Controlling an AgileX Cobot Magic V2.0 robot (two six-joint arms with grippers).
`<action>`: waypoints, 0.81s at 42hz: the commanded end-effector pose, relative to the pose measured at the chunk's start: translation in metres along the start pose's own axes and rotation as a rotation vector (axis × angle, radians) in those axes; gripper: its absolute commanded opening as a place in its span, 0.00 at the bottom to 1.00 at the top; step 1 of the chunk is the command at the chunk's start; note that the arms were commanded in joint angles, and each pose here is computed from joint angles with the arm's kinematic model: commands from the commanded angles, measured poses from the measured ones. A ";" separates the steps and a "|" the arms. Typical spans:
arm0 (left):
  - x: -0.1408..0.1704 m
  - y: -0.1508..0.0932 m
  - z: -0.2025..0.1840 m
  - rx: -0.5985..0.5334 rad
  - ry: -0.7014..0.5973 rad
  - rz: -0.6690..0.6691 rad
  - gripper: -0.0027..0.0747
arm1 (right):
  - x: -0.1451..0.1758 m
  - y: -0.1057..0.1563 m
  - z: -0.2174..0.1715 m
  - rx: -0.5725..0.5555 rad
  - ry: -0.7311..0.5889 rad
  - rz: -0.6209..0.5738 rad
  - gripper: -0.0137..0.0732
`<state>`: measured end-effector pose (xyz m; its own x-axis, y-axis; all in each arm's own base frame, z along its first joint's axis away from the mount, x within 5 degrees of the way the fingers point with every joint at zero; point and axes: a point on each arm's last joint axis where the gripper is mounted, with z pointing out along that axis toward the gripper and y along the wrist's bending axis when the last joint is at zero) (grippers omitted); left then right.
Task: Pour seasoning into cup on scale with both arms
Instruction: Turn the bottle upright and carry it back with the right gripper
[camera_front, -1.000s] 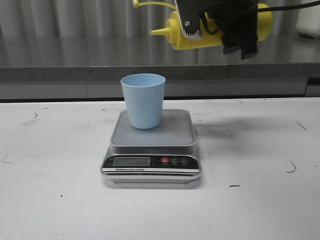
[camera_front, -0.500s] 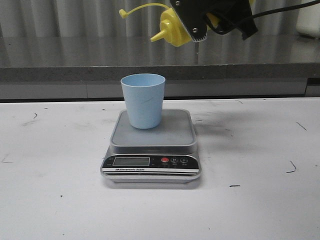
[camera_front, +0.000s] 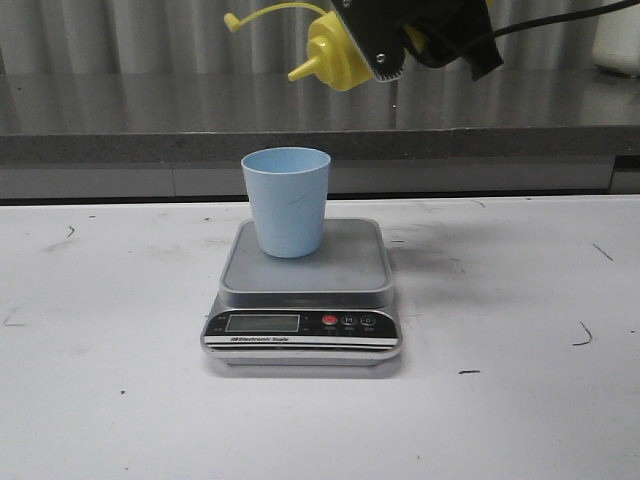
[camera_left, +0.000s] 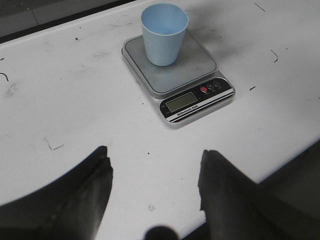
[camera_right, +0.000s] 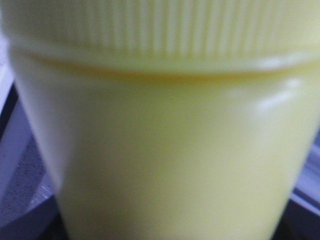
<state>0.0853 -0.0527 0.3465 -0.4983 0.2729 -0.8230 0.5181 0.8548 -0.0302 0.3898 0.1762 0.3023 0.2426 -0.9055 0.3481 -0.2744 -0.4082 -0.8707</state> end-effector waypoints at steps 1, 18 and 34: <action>-0.012 -0.001 -0.005 0.012 -0.092 -0.006 0.53 | 0.017 -0.027 -0.021 0.074 0.042 0.154 0.49; -0.012 -0.001 -0.005 0.012 -0.092 -0.006 0.53 | 0.036 -0.013 -0.022 0.010 0.210 0.902 0.49; -0.012 -0.001 -0.005 0.012 -0.092 -0.006 0.53 | 0.093 0.027 -0.044 -0.072 0.188 1.619 0.49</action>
<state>0.0853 -0.0527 0.3465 -0.4983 0.2729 -0.8230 0.5181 0.8548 -0.0302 0.3782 0.0921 0.2970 -0.5328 -0.4762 -0.6996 -0.1969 0.8737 -0.4448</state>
